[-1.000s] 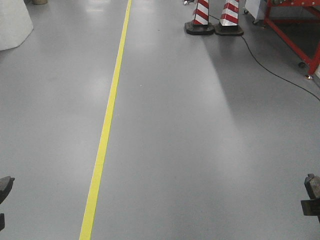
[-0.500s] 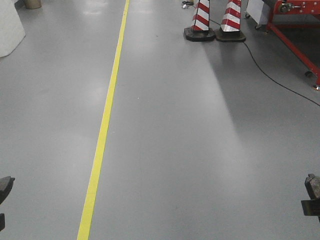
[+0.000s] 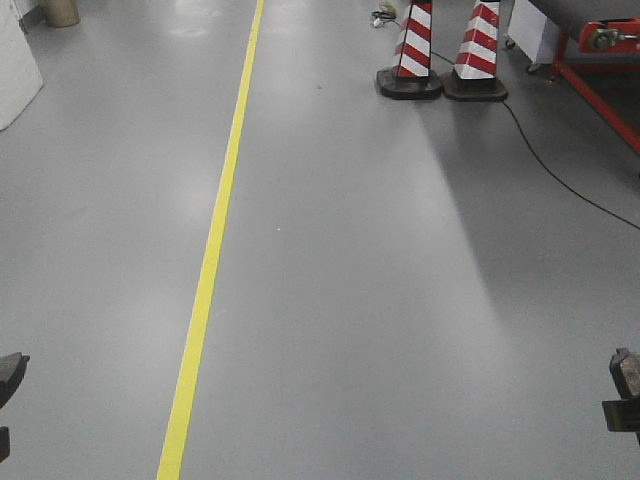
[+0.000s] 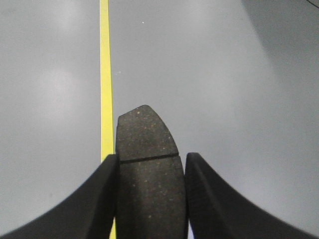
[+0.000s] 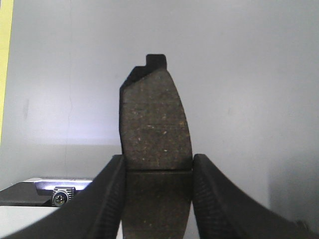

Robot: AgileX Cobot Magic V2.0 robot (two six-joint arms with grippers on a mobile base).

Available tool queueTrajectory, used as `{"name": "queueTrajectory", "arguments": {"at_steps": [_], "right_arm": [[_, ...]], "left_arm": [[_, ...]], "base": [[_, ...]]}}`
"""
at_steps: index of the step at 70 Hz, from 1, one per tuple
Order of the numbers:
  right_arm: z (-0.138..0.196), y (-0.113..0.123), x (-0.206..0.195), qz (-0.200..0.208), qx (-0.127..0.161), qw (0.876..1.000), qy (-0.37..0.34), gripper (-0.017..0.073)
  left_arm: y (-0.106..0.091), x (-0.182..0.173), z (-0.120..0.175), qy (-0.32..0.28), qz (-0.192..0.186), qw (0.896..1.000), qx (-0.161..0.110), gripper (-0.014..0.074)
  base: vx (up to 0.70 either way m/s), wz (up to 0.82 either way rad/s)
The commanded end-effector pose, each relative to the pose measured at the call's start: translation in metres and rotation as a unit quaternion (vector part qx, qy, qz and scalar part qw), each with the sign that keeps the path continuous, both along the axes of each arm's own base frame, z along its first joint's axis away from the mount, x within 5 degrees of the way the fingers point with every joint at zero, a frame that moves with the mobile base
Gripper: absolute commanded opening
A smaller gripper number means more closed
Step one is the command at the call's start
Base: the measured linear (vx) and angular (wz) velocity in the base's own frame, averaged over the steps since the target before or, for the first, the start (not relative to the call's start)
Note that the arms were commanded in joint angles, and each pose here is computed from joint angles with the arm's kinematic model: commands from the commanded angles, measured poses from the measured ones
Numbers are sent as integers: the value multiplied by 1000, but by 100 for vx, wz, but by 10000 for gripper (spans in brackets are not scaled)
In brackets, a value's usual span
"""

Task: Move and align brake pads A on conveyor
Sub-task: 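Turn the base away from the table while holding both pads, then drive forward past the red-and-white cones toward the conveyor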

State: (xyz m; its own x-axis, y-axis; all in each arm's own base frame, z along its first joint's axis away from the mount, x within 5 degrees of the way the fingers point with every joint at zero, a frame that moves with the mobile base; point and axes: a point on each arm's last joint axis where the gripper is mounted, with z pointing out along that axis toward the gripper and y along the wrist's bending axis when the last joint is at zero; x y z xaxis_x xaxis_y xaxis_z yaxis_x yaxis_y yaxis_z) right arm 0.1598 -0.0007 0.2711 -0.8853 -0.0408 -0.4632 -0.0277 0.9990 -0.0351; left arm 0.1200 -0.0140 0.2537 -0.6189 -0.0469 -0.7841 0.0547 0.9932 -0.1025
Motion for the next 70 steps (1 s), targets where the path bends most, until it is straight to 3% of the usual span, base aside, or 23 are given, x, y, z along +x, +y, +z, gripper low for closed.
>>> {"name": "queueTrajectory", "arguments": {"at_steps": [1,70], "right_arm": [[12,0,4,6,-6,999,-43,62],[12,0,4,6,-6,999,-43,62]], "left_arm": [[-1,5,15,-55,1,998,-11,101],[-1,5,15,-55,1,998,-11,101]], "base": [[56,5],[56,2]]}}
